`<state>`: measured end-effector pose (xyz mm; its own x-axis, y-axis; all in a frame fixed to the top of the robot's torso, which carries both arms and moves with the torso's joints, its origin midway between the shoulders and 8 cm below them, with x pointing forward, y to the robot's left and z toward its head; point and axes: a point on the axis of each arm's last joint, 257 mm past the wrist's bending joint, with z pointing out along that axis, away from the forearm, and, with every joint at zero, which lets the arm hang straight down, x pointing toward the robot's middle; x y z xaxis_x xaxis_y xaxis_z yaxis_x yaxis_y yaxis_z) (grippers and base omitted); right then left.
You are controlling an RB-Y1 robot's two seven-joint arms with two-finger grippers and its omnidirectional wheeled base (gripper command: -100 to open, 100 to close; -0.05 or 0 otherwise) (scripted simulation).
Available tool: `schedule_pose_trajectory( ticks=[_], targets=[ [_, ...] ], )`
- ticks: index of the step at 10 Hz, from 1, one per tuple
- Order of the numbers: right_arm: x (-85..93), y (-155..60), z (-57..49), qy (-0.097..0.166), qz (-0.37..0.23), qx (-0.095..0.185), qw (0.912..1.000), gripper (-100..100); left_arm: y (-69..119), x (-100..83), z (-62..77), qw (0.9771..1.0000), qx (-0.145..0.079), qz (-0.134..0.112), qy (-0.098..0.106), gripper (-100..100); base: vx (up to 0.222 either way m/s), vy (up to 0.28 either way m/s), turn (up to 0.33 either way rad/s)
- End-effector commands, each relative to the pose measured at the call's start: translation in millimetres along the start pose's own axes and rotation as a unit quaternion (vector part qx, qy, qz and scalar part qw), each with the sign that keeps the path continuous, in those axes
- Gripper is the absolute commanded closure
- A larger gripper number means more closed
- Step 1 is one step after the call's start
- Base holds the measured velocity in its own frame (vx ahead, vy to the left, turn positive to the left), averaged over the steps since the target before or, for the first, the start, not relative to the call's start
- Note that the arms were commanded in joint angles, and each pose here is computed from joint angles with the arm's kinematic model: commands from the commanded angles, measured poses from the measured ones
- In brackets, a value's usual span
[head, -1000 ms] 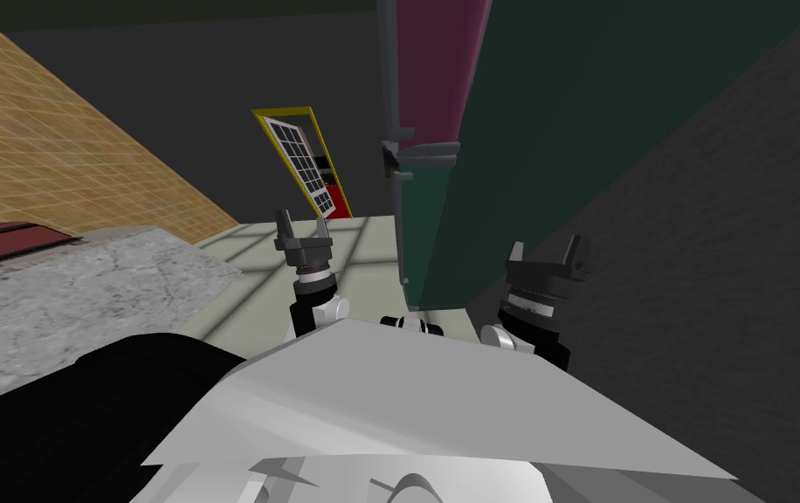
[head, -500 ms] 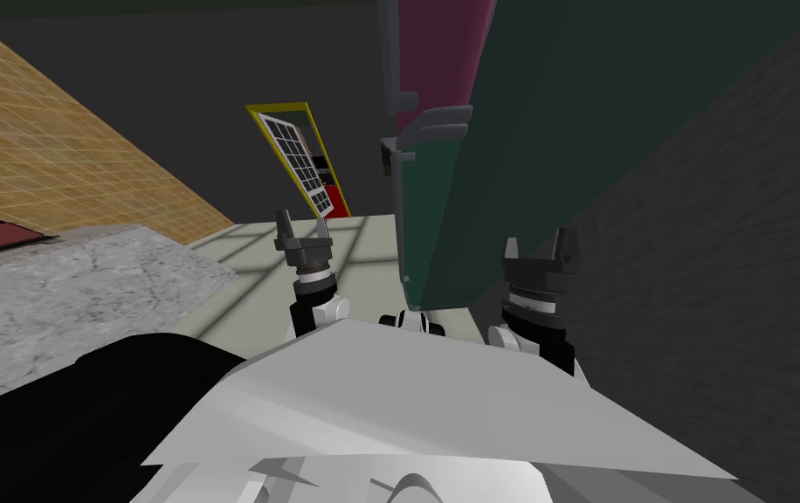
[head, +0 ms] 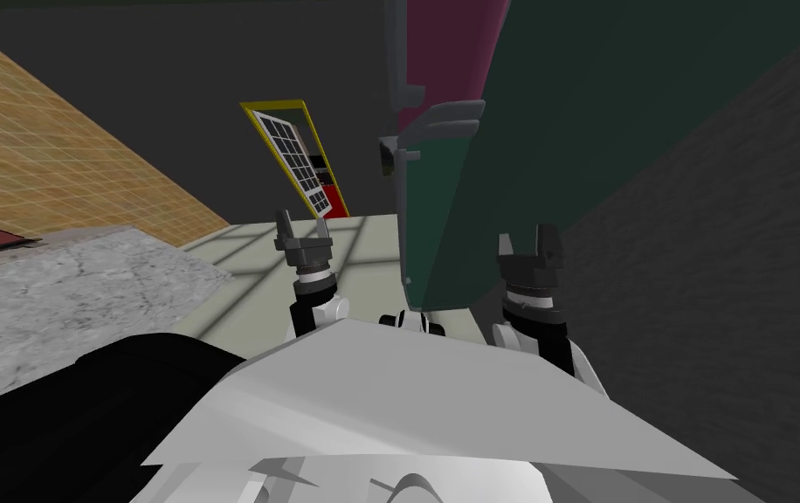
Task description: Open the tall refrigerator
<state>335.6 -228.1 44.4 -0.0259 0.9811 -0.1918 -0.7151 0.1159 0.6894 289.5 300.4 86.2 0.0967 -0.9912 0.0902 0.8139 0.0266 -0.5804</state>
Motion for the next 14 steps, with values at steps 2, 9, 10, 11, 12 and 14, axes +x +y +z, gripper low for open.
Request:
schedule_pose_trajectory(
  ticks=[2,9,10,11,12,14],
  targets=[
    [20.1,6,9.9,0.06,-0.047,-0.012,0.997,-100,0.0,0.0,0.0,1.0,0.0,0.0,0.0,0,0.031,0.046,-0.036],
    [47.7,7,15.8,0.133,-0.134,-0.025,0.9816,-100,0.0,0.0,0.0,1.0,0.0,0.0,0.0,0,0.027,0.041,-0.024],
    [53.5,11,19.7,0.155,-0.151,-0.034,0.9758,-100,0.0,0.0,0.0,1.0,0.0,0.0,0.0,0,0.029,0.044,-0.045],
    [56.3,9,18.8,0.161,-0.163,-0.033,0.9729,-100,0.0,0.0,0.0,1.0,0.0,0.0,0.0,0,0.036,0.046,-0.033],
    [58.4,7,18.1,0.165,-0.173,-0.033,0.9705,-100,0.0,0.0,0.0,1.0,0.0,0.0,0.0,0,0.019,0.025,0.0],
    [66.4,8,20.7,0.191,-0.204,-0.042,0.9593,-100,0.0,0.0,0.0,1.0,0.0,0.0,0.0,0,0.035,0.054,-0.042]
  ],
)
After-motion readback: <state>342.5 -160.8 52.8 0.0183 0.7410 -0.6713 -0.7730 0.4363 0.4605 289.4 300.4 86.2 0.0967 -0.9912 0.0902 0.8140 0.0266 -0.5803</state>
